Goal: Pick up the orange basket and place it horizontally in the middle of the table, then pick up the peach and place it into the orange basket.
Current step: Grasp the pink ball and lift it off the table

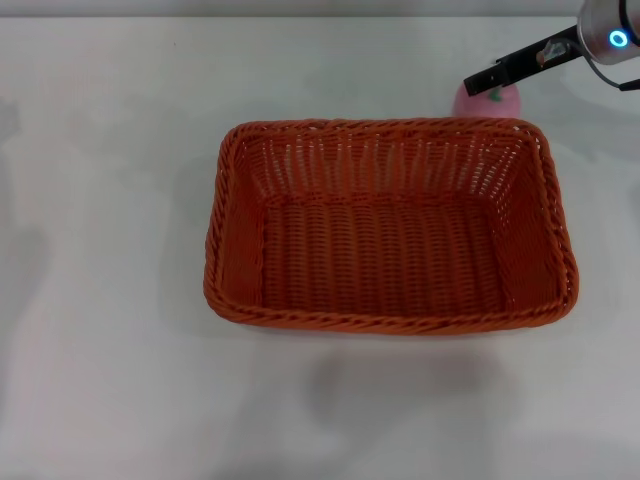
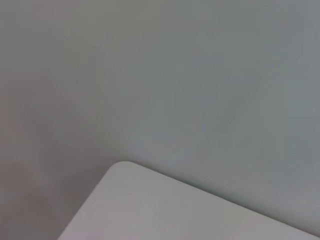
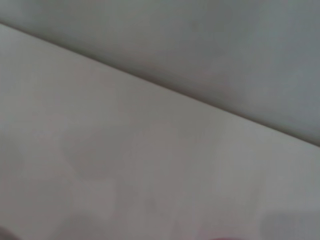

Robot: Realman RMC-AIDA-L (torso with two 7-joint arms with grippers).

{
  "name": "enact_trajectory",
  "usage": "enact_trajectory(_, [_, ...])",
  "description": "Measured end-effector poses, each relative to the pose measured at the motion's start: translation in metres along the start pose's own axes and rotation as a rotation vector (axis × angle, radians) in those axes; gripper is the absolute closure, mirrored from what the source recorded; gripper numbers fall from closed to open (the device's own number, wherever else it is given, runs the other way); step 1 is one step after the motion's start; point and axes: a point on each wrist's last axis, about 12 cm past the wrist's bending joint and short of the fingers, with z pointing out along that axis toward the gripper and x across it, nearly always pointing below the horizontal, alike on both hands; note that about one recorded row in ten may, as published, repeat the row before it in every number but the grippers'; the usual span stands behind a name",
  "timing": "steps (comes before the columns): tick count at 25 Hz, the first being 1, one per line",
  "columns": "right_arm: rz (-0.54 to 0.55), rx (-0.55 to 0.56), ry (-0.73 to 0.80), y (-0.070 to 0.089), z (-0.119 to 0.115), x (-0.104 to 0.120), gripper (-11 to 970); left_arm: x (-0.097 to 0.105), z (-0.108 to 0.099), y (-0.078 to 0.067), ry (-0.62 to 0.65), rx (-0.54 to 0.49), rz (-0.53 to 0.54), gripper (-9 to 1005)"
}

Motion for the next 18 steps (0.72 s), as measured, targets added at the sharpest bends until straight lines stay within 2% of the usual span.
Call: enact_trajectory(18, [-0.013,0.009,0.051,0.007,0.018,0.004,128,0.004,0.001,0.001,0.012,-0.005,0.003,349])
